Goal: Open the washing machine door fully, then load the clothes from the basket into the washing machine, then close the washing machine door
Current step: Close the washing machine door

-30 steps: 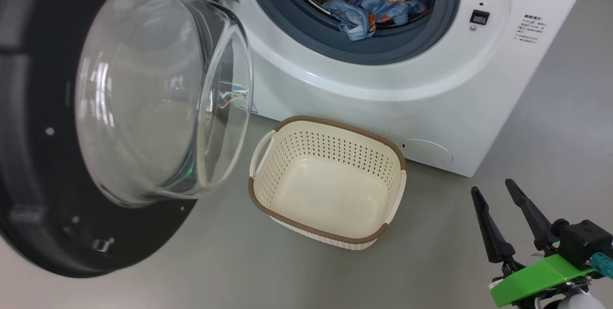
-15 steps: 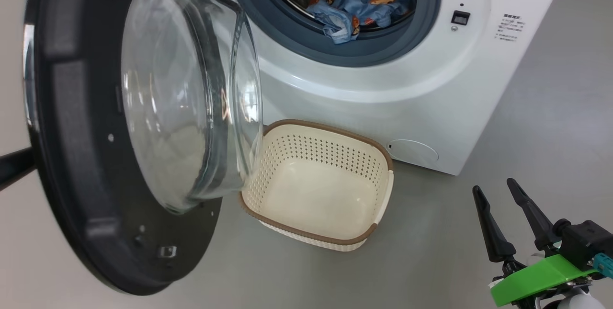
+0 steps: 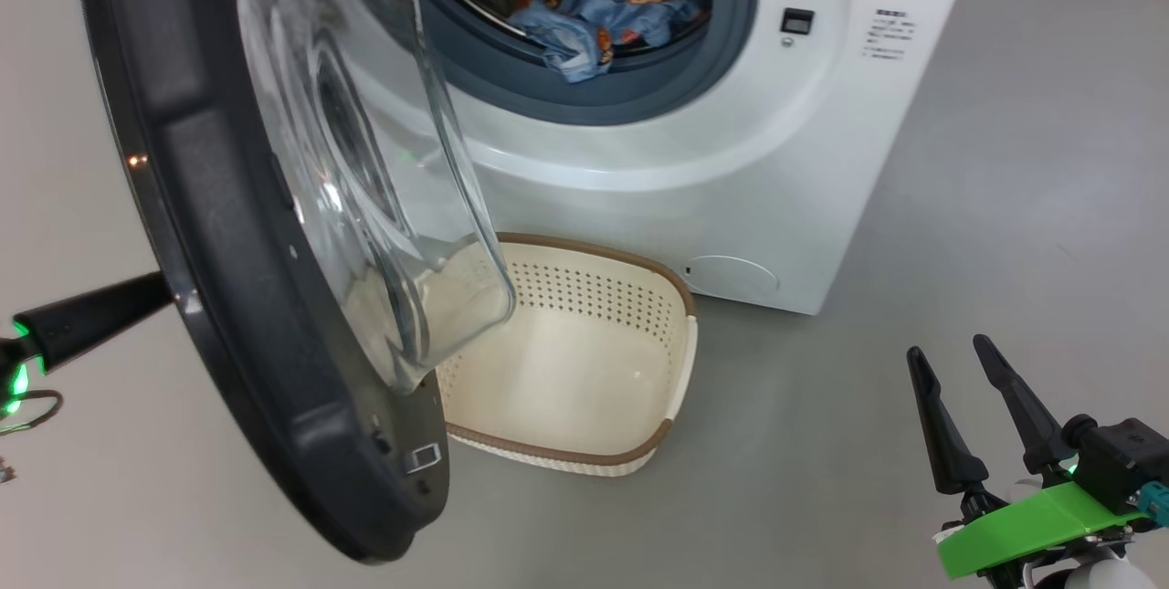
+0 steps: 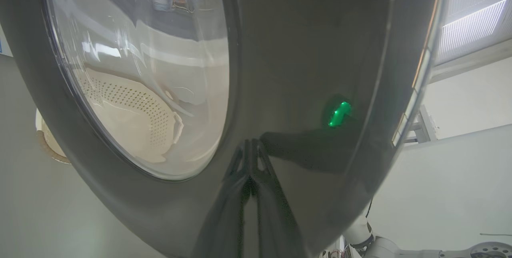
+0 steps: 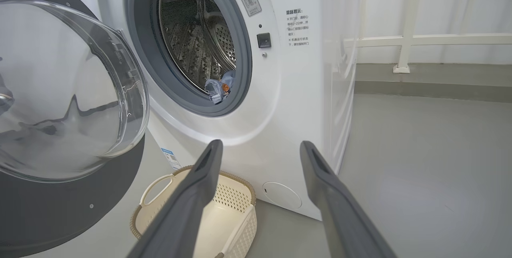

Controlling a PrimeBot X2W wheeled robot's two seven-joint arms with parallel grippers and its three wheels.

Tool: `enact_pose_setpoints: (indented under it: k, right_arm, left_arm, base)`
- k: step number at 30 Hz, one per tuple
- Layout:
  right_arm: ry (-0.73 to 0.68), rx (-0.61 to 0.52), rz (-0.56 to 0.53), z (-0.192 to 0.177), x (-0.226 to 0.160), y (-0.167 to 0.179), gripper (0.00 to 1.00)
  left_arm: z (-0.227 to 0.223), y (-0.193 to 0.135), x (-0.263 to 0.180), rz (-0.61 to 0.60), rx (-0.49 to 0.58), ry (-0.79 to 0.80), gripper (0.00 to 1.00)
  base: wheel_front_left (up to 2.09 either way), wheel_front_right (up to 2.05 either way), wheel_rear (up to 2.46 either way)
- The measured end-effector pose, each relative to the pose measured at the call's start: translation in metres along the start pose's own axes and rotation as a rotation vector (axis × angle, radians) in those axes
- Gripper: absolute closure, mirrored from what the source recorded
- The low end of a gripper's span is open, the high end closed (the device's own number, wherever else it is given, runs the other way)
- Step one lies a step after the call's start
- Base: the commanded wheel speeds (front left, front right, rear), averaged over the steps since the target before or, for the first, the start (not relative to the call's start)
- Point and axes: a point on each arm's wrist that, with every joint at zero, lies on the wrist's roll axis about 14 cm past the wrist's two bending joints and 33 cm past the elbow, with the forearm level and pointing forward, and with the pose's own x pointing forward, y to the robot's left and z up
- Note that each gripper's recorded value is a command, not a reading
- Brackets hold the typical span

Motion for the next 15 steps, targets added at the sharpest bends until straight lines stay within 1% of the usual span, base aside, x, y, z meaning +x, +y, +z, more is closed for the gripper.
enact_pose_setpoints:
  k: [7,15]
  right_arm:
    - [-0.007,0.0,-0.058,0.003,-0.011,-0.017,0.0]
    - [-0.019,-0.001,-0.124,0.007,-0.024,-0.036,0.0]
  left_arm:
    - [-0.005,-0.013,0.032,-0.066,0.02,0.051,1.0]
    - [-0.001,-0.026,0.063,-0.124,0.043,0.073,1.0]
  base:
    - [0.0,0.0,0.0]
    - [0.0,0.0,0.0]
